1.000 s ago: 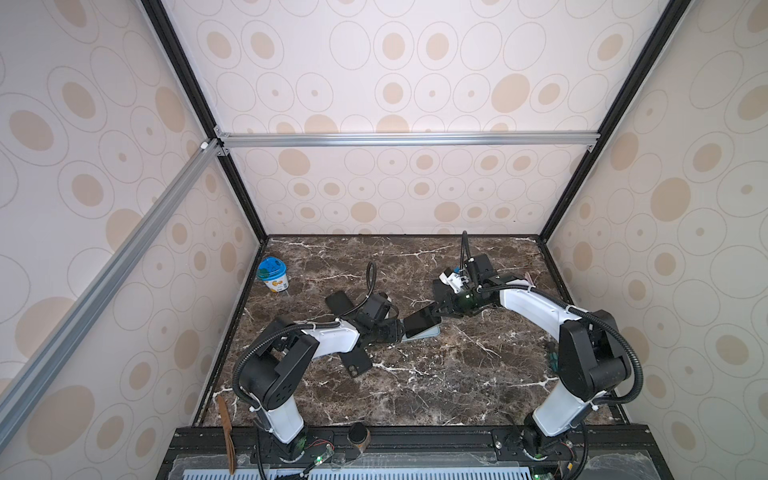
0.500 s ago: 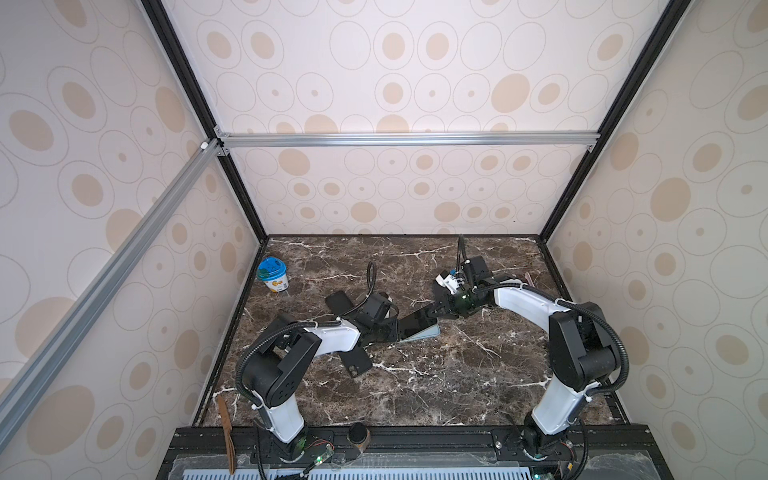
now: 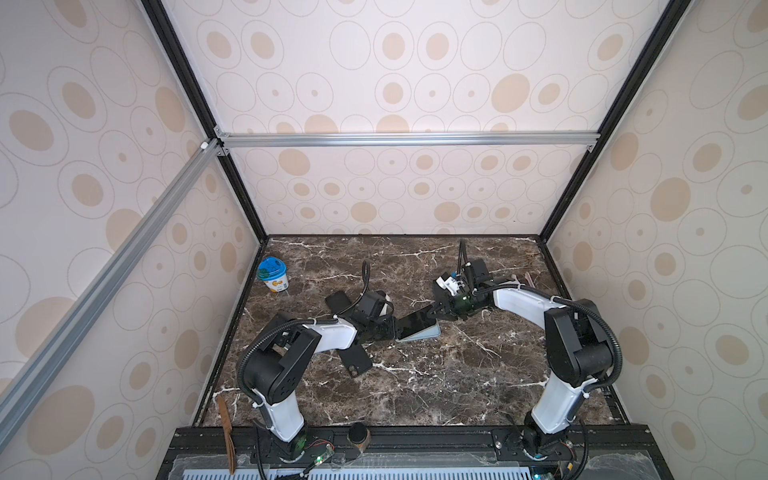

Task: Put the phone into the phone case
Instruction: 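Press the phone into the light blue case while the left gripper holds the case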

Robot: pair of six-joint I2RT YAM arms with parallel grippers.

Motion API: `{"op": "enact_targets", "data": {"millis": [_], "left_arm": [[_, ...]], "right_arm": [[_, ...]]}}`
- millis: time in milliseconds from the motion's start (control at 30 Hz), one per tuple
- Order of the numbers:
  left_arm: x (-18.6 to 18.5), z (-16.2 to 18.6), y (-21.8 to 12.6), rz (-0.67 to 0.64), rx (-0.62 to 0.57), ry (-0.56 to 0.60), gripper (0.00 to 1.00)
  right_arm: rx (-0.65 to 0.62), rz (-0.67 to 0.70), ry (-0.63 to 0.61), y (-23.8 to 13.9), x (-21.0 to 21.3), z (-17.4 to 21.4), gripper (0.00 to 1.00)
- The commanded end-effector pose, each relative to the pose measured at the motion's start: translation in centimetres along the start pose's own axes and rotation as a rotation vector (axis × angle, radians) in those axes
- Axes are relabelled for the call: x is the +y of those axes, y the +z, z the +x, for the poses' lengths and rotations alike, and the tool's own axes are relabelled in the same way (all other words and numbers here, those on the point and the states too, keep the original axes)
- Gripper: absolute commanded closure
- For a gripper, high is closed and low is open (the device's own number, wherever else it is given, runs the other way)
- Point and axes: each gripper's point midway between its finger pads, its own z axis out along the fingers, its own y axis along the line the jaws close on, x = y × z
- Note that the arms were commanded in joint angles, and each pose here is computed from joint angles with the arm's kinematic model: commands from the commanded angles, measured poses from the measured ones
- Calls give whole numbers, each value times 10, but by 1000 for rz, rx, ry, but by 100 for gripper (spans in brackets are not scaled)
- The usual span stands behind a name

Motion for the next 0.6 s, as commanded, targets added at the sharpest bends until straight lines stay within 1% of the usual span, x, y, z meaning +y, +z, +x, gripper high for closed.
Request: {"op": "enact_targets", "data": {"millis": [0,67,100,200,300,400,467,500,567], "left_arm": [[-15,-4,3,110,0,7,63],[-16,-9,2,129,-25,5,64],[-17,-5,1,148,-7,2,64],[-14,-5,0,142,-6,15,64],[-12,-3,0,137,0,31,65],[-11,-4,1,131,6,45,70],[-12,-6,3,131,2,60,70],[-7,-1,4,111,25,55,70],[-6,-2,6,105,29,62,69]], "right_arm": [[28,45,49,11,-20,13,100],[33,50,55,12,-23,16,100],[35,53,58,12,-25,17,100],[41,66,67,14,-30,20,100],[48,94,78,16,-37,23,98],[59,121,87,17,-44,27,96],[66,137,93,18,-49,30,94],[71,148,93,18,-51,32,93],[76,170,92,17,-56,33,91]]}}
